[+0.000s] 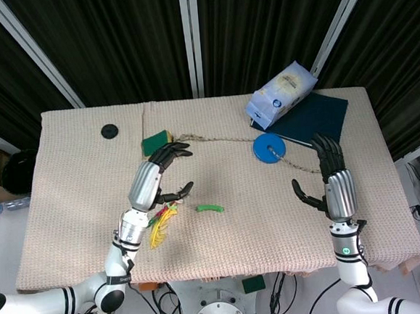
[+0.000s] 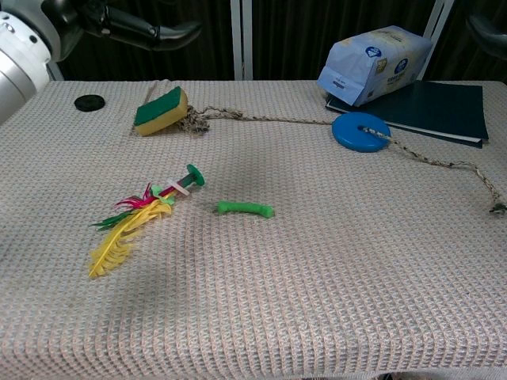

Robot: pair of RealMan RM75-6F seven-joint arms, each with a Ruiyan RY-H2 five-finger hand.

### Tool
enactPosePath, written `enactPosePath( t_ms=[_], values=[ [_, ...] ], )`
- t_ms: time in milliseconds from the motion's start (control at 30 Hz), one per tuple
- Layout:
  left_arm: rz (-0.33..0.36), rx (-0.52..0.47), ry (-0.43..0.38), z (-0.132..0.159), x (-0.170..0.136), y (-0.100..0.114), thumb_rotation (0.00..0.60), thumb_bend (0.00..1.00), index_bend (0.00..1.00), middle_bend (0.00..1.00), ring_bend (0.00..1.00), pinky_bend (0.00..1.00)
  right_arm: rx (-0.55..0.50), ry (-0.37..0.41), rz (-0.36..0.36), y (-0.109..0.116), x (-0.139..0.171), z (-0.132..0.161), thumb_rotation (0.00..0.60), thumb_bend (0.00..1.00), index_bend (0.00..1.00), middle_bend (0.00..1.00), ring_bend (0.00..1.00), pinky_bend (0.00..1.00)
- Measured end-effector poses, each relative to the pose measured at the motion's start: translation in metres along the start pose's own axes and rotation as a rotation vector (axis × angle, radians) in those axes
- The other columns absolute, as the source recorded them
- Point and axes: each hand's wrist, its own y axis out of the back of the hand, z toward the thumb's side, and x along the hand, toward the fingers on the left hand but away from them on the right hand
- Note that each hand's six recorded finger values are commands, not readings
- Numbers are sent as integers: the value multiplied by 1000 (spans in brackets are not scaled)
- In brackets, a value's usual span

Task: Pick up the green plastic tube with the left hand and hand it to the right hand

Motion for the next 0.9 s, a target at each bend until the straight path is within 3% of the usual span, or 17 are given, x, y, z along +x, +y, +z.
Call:
enactPosePath(
  t_ms=[400, 700, 900],
  values=[
    [-264, 366, 133, -29, -25, -82, 520, 258, 448, 257, 154, 210, 42, -36, -135, 44, 12, -11, 600, 327, 0, 0, 0, 0],
    [-345, 469, 174, -49, -34, -130, 525, 262, 458, 258, 154, 210, 59, -70, -135, 46, 17, -17, 600, 327, 0, 0, 0, 0],
    [-354, 537, 169, -56, -33, -144, 534, 270, 478, 258, 154, 210, 67, -71, -134, 44, 18, -16, 600, 327, 0, 0, 0, 0]
  ],
)
